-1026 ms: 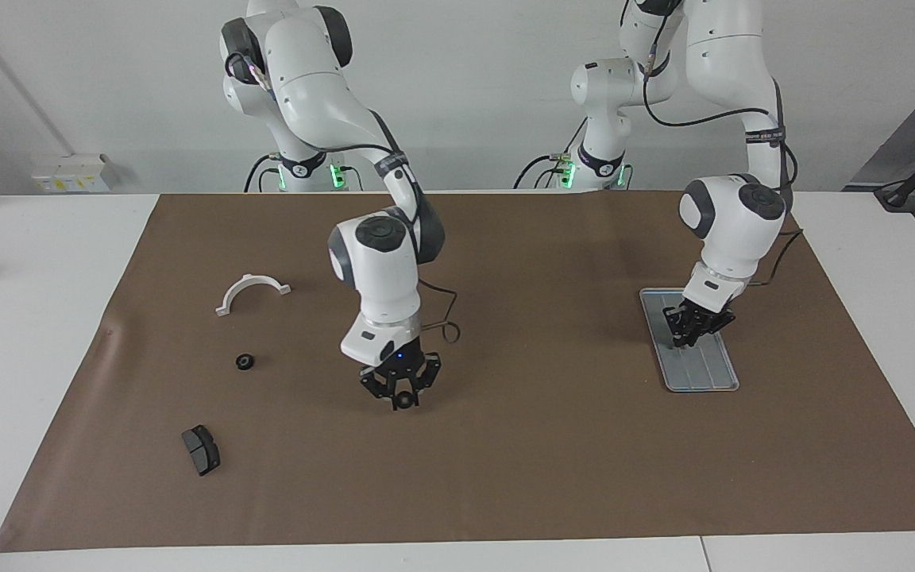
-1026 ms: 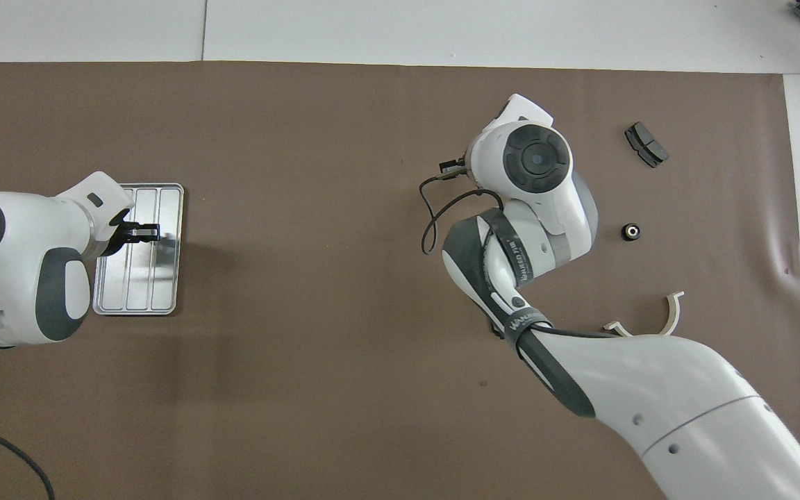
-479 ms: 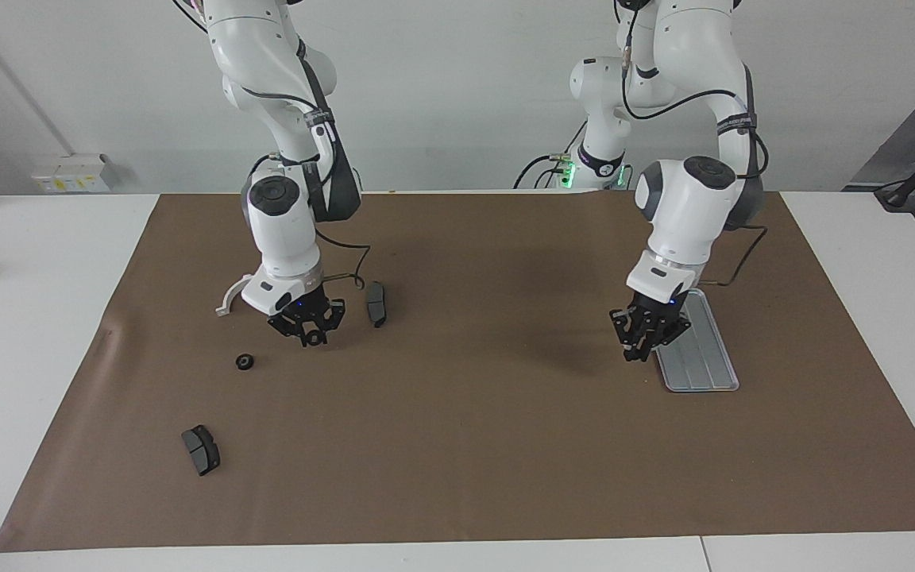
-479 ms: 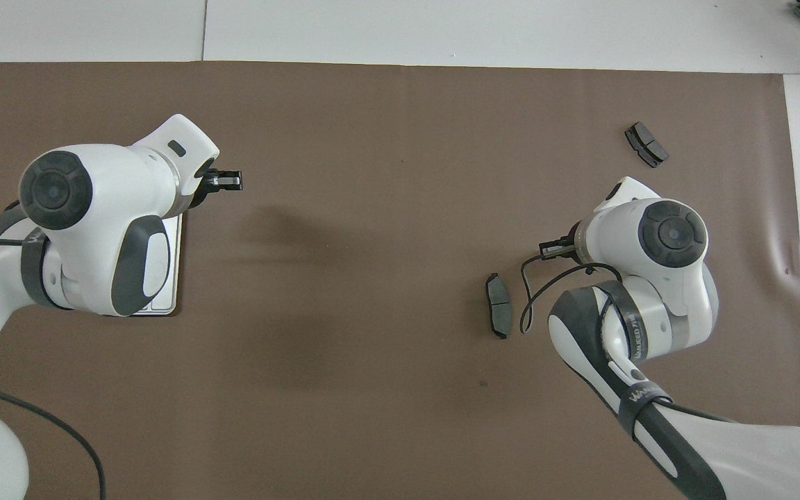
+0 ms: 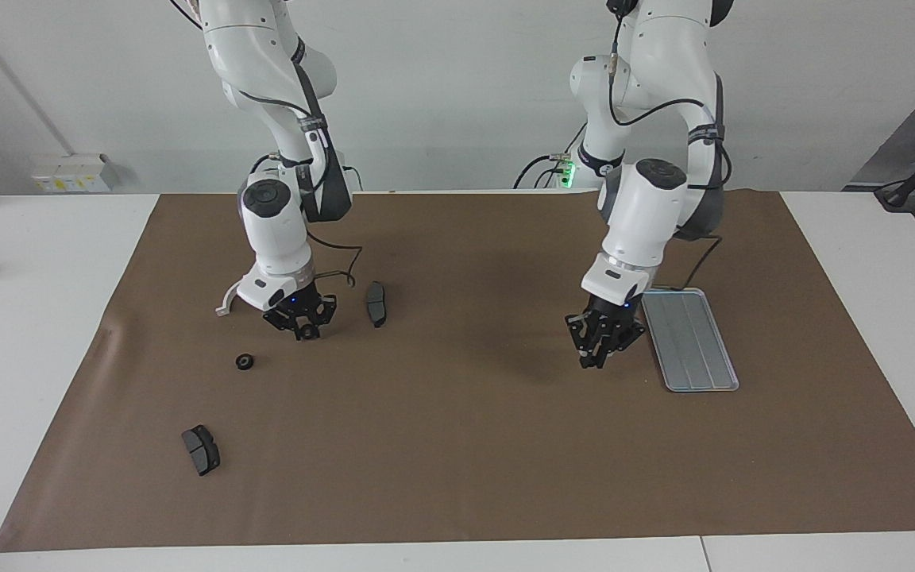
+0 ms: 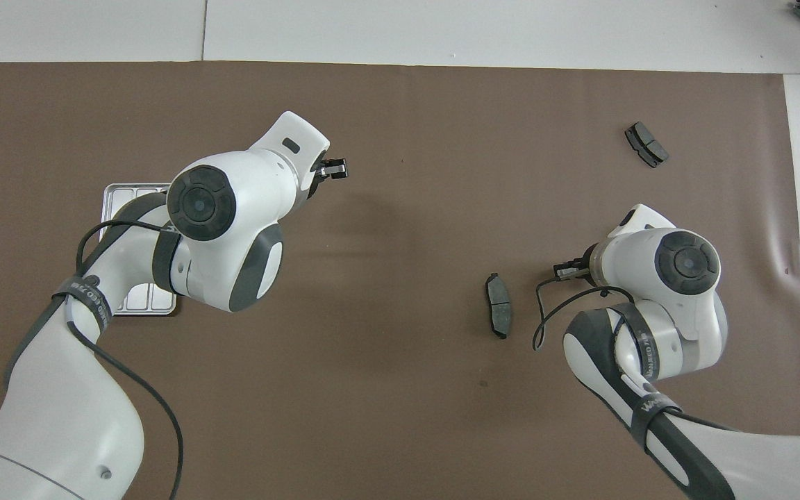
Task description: Place bearing gear from tray to pile
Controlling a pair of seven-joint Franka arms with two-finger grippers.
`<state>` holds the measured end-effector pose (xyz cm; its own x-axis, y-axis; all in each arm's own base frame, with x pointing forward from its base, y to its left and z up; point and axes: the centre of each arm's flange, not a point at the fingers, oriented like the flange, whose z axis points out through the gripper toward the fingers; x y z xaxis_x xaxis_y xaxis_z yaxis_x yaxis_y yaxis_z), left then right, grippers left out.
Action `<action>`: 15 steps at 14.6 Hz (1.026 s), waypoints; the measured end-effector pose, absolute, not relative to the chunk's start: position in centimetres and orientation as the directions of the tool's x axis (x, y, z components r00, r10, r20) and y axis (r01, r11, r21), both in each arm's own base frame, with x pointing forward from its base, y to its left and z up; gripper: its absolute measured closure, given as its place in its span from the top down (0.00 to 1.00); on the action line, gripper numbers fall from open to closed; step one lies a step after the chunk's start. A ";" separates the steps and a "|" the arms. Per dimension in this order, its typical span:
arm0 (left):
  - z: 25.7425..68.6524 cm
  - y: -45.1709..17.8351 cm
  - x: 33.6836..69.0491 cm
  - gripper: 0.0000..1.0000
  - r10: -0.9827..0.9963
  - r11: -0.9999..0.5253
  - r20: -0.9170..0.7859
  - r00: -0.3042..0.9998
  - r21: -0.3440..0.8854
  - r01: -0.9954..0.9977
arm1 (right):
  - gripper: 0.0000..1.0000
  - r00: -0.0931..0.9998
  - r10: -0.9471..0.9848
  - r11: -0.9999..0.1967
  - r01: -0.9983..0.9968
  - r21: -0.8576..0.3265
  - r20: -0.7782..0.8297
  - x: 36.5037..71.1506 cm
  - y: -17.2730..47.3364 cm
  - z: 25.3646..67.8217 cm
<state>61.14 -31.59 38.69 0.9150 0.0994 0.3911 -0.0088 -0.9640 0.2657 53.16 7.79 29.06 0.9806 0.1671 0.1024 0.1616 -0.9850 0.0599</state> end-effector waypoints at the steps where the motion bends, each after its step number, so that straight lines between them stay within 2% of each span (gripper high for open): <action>1: 38.4 -33.4 61.2 0.23 0.115 -0.959 0.388 0.915 0.285 0.000 | 0.43 0.981 0.165 -0.985 0.160 0.060 0.101 53.2 7.5 29.0; 6: 36.1 -40.2 60.9 0.23 0.161 -0.933 0.385 0.909 0.359 0.013 | 0.94 0.975 0.158 -0.987 0.151 0.060 0.158 55.1 7.6 32.0; 7: 35.8 -41.2 60.5 0.23 0.161 -0.930 0.383 0.910 0.366 0.010 | 1.00 0.974 0.148 -0.989 0.140 0.057 0.169 56.0 7.8 33.3; 11: 35.7 -43.7 59.0 0.24 0.140 -0.923 0.398 0.907 0.384 -0.026 | 1.00 0.968 0.085 -0.996 0.087 0.002 0.235 59.2 9.6 38.4; 12: 35.6 -44.2 58.6 0.29 0.134 -0.922 0.399 0.907 0.386 -0.034 | 1.00 0.965 0.073 -0.997 0.078 -0.010 0.251 59.9 10.0 39.1; 15: 36.1 -44.8 58.4 0.61 0.137 -0.912 0.425 0.895 0.406 -0.053 | 1.00 0.957 0.041 -0.997 0.056 -0.044 0.287 61.9 10.6 40.5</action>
